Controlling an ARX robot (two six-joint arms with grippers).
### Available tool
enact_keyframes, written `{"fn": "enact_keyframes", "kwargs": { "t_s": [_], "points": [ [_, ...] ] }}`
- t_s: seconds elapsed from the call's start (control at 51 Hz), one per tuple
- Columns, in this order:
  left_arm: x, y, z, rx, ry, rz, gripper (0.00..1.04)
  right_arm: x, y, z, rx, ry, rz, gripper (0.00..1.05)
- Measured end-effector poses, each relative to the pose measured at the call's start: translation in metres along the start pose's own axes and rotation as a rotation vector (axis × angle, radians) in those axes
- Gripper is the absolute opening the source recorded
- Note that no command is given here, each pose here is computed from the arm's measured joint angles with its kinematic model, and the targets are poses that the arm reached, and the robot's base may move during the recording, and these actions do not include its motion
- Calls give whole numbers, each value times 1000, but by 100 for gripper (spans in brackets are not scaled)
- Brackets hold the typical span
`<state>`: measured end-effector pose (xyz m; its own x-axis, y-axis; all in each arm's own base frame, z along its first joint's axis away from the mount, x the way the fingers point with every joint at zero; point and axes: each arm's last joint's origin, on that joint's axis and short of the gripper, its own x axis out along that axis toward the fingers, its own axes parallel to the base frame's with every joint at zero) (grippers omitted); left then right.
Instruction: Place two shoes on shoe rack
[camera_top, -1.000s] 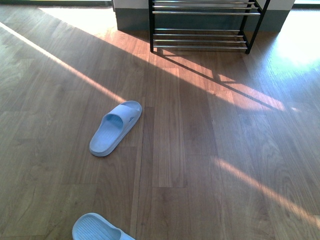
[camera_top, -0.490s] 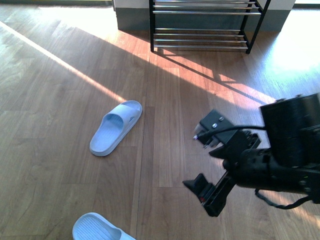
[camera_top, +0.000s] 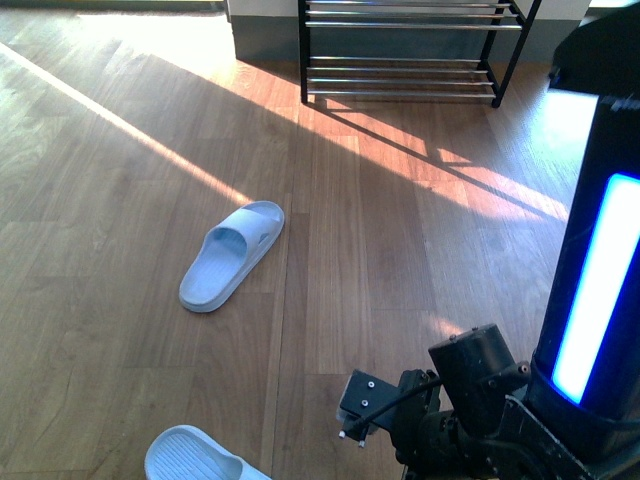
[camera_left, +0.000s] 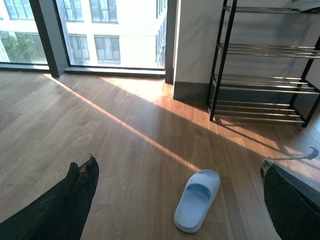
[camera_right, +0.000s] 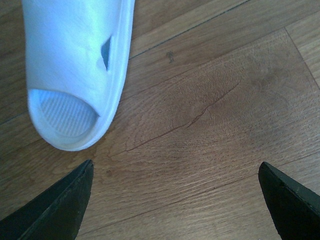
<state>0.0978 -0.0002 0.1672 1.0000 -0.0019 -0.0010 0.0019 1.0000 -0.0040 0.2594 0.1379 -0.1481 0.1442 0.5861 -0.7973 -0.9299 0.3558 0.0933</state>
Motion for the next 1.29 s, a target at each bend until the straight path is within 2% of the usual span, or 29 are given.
{"fn": "enact_keyframes", "kwargs": {
  "t_s": [0.392, 0.51, 0.686, 0.785, 0.941, 1.059, 1.294],
  "points": [
    [0, 0, 0, 0, 0, 0, 95, 17, 7, -29, 110, -182, -134, 96],
    [0, 0, 0, 0, 0, 0, 95, 18, 18, -38, 159, -203, -125, 96],
    [0, 0, 0, 0, 0, 0, 95, 19, 34, -50, 254, -172, -14, 96],
    [0, 0, 0, 0, 0, 0, 95, 19, 33, -46, 264, -180, 0, 96],
    [0, 0, 0, 0, 0, 0, 95, 32, 39, -27, 171, -191, -13, 96],
    [0, 0, 0, 0, 0, 0, 95, 34, 41, -17, 159, -210, -37, 96],
    [0, 0, 0, 0, 0, 0, 95, 33, 40, -14, 171, -215, -47, 96]
  ]
}}
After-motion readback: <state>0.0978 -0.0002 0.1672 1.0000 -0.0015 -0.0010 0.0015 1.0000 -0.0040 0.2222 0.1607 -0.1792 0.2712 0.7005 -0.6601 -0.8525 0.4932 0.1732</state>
